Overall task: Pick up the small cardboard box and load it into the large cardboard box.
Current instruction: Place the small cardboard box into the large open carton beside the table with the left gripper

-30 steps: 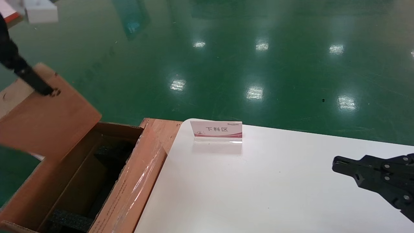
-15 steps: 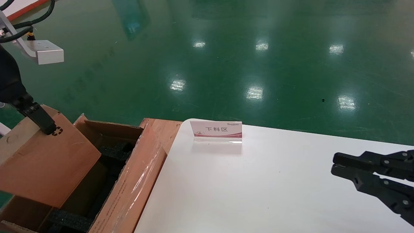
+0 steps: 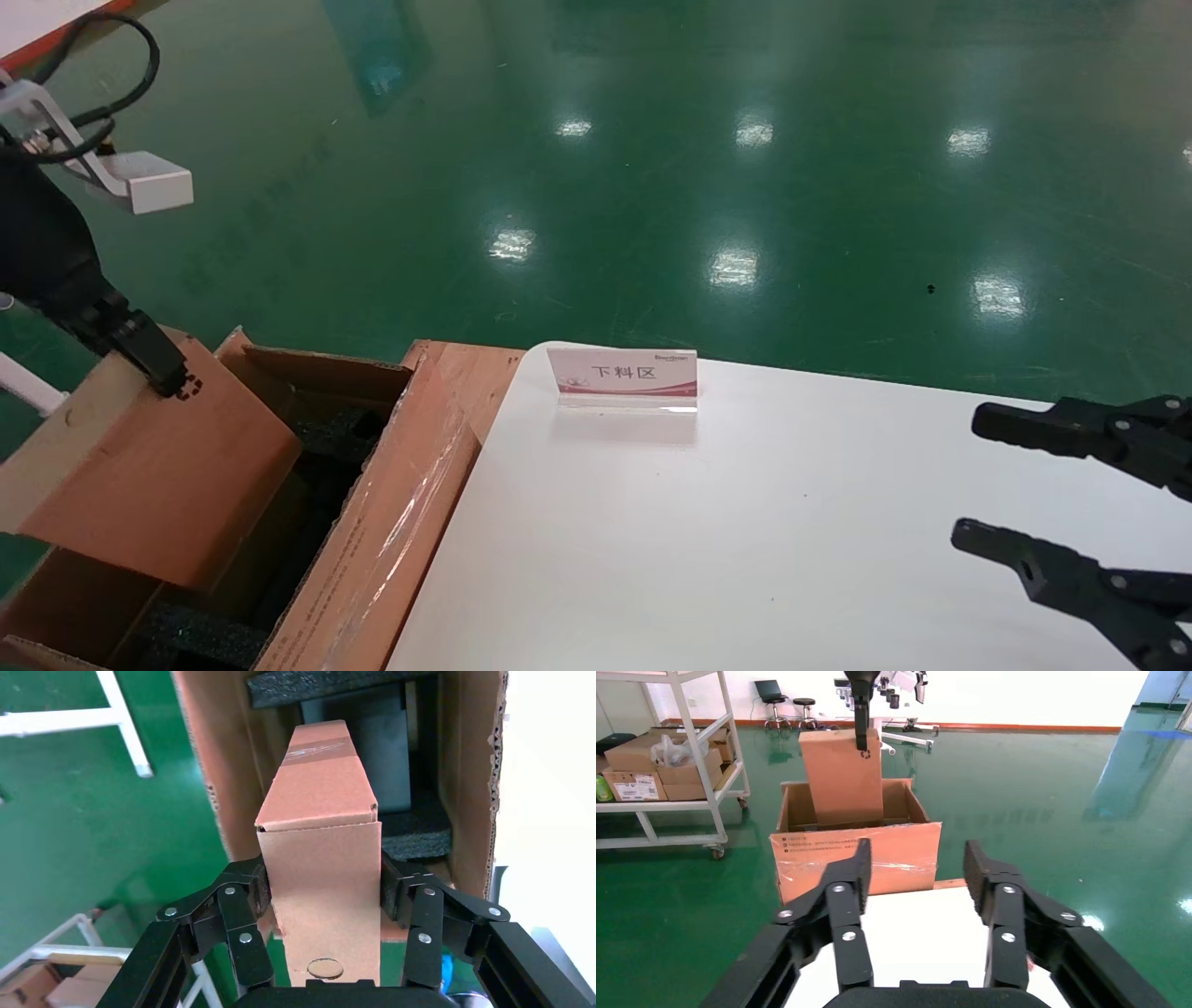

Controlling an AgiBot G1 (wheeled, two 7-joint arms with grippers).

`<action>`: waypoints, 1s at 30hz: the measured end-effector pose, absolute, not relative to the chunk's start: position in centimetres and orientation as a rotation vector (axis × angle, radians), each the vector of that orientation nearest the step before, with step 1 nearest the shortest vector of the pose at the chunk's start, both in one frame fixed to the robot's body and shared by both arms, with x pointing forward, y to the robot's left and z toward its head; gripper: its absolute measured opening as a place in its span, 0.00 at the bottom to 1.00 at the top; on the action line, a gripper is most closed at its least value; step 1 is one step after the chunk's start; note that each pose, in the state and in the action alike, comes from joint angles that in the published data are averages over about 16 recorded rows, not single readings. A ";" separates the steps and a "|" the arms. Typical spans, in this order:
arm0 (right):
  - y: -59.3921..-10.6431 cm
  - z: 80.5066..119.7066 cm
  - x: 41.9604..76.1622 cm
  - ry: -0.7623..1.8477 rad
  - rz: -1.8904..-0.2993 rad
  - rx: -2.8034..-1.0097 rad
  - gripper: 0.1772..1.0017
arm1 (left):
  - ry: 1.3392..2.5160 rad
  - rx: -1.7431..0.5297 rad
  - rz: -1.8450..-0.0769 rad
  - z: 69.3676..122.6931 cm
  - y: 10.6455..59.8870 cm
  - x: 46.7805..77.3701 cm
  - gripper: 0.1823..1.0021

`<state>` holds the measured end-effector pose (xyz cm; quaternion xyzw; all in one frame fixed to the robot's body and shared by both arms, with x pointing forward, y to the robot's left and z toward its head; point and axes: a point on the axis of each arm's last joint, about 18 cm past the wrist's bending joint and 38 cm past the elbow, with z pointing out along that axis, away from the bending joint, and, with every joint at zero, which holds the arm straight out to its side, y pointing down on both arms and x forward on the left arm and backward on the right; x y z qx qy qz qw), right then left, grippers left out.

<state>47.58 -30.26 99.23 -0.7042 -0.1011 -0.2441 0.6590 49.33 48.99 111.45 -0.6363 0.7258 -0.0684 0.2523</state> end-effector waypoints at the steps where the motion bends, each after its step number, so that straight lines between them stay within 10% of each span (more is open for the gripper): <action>1: -30.3 99.2 47.6 -0.229 -0.553 -1.594 0.37 | 1.975 -1.736 -0.188 111.2 49.2 49.4 0.34; 18: -30.3 99.2 47.6 -0.229 -0.553 -1.594 0.83 | 1.987 -1.785 -0.138 107.3 51.7 51.0 0.34; 30: -30.3 99.2 47.6 -0.229 -0.553 -1.594 0.97 | 1.968 -1.776 -0.091 105.0 53.6 52.5 0.34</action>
